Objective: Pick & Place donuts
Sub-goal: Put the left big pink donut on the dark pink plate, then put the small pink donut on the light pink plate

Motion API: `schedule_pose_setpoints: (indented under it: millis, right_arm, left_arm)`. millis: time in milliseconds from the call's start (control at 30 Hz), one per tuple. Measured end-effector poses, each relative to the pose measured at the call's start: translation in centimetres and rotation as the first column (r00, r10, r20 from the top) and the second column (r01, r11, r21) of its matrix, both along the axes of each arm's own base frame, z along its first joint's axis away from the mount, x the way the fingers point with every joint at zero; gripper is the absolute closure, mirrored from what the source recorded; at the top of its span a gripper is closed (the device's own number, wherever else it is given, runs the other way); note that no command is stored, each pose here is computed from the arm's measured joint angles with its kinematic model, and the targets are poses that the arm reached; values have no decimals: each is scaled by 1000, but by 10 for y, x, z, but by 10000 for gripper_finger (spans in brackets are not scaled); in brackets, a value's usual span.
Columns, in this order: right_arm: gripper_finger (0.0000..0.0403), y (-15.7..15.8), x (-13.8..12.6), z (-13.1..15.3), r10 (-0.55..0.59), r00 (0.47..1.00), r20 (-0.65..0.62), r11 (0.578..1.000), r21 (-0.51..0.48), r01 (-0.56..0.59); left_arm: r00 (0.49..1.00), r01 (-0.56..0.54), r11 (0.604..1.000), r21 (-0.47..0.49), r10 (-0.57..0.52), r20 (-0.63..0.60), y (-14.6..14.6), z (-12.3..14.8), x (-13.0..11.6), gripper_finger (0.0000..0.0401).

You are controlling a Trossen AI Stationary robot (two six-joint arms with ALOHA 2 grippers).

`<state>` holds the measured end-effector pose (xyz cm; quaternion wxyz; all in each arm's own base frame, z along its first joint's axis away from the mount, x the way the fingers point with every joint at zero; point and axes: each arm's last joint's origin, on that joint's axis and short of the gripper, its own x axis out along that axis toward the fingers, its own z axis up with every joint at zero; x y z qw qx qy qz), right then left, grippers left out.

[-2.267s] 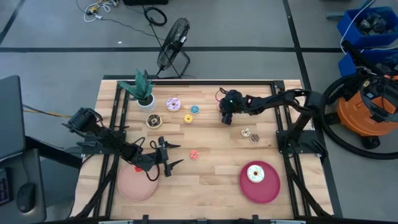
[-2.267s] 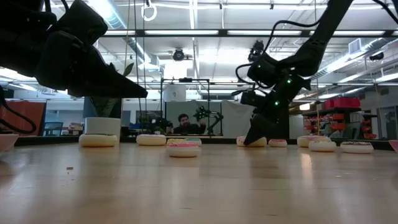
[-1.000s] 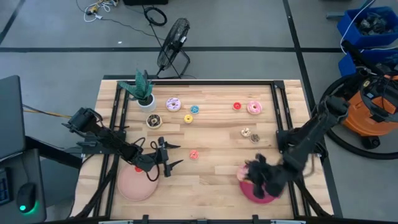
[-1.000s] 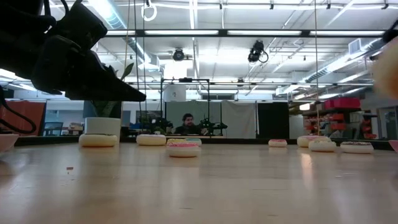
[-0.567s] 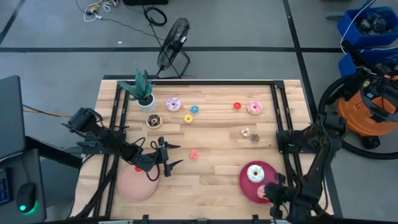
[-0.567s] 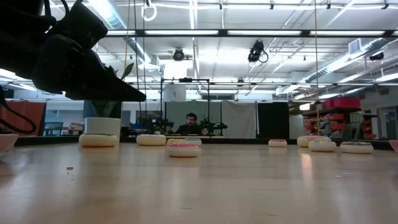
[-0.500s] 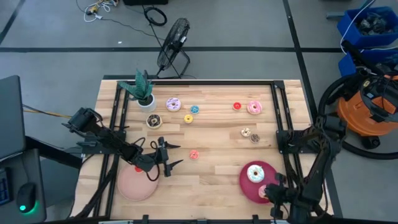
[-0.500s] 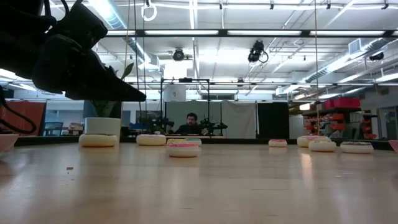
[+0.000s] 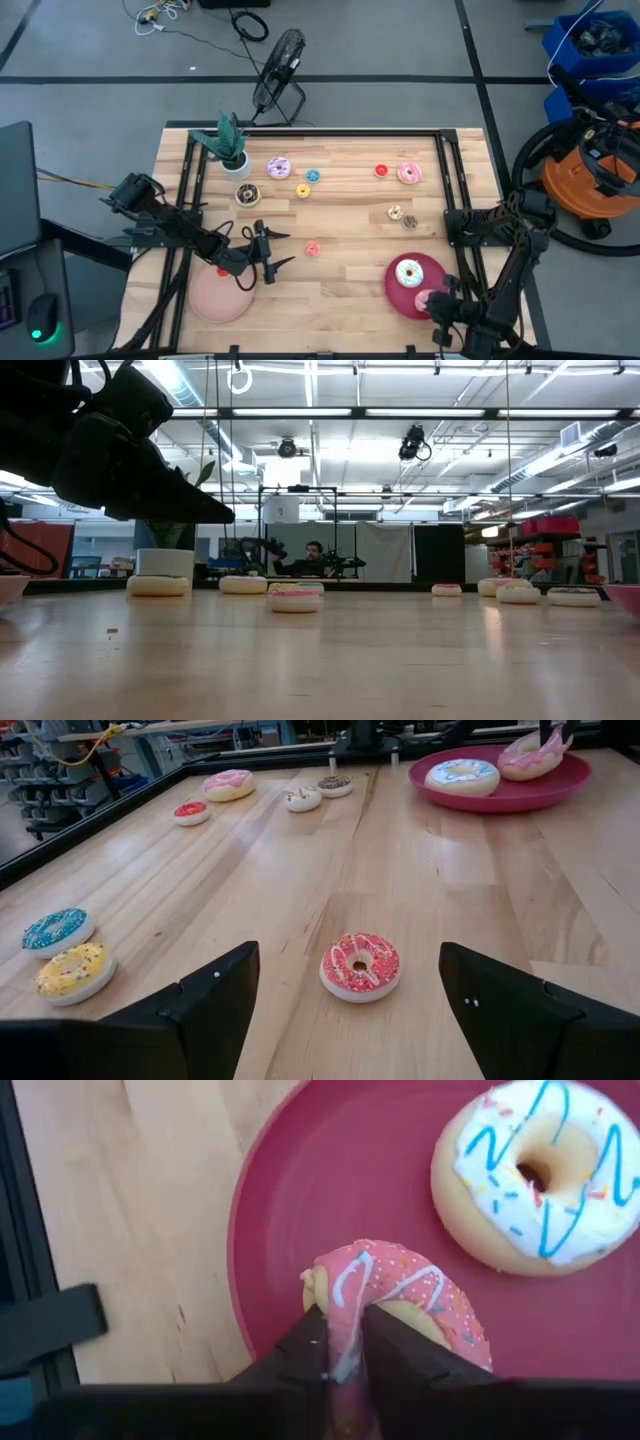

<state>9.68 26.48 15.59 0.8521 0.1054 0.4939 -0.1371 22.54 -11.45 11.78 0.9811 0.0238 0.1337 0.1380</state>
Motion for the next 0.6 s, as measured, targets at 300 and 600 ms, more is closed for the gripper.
schedule_pose_setpoints:
  millis: [300,600]
  right_arm:
    - [215,-4,8,2,-16,998,60,1000,-23,18]
    - [198,-7,7,36,1,999,53,986,166,-10]
  left_arm:
    - [1000,0,1000,-5,0,2,0,0,0,87]
    - [1000,11,1000,14,-12,29,-7,11,11,87]
